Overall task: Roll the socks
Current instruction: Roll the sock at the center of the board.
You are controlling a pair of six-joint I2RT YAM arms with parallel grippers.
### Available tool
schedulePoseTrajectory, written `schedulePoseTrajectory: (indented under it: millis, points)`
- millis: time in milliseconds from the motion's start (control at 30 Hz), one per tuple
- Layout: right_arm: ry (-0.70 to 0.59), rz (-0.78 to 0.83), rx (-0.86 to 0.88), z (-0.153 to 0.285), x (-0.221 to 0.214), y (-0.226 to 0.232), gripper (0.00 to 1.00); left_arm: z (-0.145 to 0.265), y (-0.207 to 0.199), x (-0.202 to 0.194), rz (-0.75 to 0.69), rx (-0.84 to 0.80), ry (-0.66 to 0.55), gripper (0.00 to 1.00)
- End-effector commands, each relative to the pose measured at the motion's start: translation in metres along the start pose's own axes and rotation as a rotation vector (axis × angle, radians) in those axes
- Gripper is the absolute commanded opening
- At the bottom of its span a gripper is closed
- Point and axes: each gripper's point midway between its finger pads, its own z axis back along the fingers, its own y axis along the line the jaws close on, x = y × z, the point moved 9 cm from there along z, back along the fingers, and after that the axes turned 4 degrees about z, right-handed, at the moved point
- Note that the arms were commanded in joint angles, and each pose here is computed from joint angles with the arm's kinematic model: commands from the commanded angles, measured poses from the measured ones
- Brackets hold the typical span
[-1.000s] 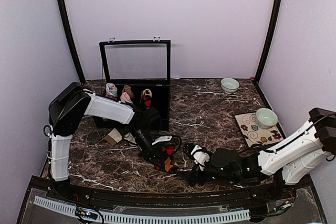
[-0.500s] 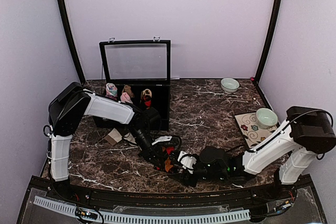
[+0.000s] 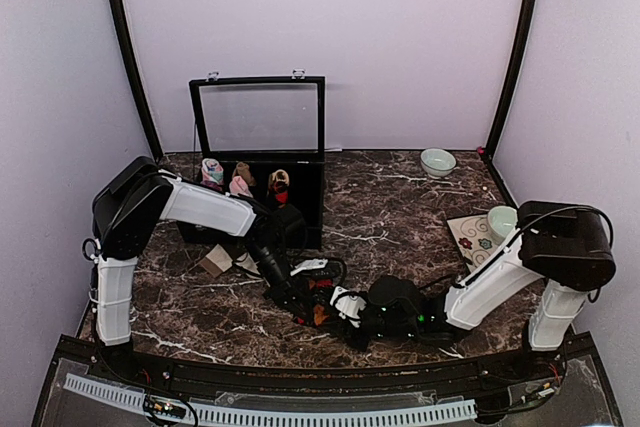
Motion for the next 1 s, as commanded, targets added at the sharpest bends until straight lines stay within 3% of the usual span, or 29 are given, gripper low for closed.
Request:
schedulePoseTrajectory:
  millis: [0,200,267,367,433,733,967]
  points:
    - [-0.054,-0.020,-0.017,-0.006,0.007,-0.006,0.27,-0.005,0.005,-0.025,0.073,0.069,0.141,0.02]
    - [-0.047,-0.032,0.002,-0.009,0.005,-0.005,0.11,-0.004,0.005,-0.024,0.072,0.072,0.138,0.07]
    - [-0.022,-0.045,0.008,-0.009,-0.001,-0.003,0.00,-0.002,0.007,-0.024,0.075,0.107,0.148,0.18]
    - [0.017,-0.075,0.021,-0.007,-0.013,-0.002,0.00,0.005,0.007,-0.020,0.072,0.154,0.115,0.38]
    - [0.043,-0.103,0.033,-0.005,-0.022,0.000,0.00,0.012,0.005,-0.017,0.059,0.177,0.088,0.45]
    - [0.194,-0.268,0.065,0.002,-0.047,0.004,0.00,0.032,-0.021,-0.020,-0.084,0.286,0.038,0.47]
    - [0.270,-0.415,0.149,0.003,-0.049,0.004,0.00,0.037,-0.028,-0.012,-0.138,0.268,0.006,0.48]
